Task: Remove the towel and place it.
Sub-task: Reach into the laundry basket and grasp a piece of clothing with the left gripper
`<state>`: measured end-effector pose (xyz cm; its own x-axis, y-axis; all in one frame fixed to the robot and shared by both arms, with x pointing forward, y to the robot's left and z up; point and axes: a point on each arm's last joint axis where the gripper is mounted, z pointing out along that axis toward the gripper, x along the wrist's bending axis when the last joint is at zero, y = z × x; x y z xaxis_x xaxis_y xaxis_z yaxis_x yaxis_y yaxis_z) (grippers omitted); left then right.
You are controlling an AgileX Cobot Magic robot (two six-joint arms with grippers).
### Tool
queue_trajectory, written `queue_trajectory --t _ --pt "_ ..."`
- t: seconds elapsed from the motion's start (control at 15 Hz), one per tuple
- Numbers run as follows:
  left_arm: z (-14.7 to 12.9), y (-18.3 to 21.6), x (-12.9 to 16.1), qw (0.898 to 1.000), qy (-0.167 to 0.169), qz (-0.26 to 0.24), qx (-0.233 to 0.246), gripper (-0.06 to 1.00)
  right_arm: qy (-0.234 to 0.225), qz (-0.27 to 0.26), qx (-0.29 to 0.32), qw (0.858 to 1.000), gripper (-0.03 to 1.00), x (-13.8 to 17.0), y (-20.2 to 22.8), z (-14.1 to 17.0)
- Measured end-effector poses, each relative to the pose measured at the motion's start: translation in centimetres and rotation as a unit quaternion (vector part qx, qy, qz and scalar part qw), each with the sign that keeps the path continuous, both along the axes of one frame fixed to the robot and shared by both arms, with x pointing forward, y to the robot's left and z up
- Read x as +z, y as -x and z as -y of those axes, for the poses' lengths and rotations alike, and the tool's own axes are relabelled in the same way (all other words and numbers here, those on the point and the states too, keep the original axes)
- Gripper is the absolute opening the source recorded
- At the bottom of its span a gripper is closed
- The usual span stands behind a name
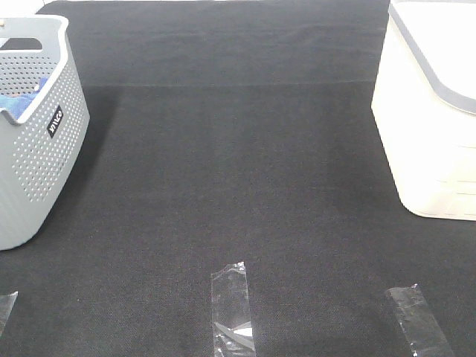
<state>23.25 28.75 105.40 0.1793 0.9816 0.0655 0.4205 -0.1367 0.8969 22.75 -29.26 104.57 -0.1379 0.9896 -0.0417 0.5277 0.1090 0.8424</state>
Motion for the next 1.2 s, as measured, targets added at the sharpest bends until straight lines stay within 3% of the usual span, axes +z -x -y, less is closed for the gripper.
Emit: queue_trajectory --t 1.2 --pt "0.0 0.0 0.0 1.0 0.0 0.0 0.0 0.82 0.0 0.0 0.0 1.0 0.83 0.0 0.0 0.0"
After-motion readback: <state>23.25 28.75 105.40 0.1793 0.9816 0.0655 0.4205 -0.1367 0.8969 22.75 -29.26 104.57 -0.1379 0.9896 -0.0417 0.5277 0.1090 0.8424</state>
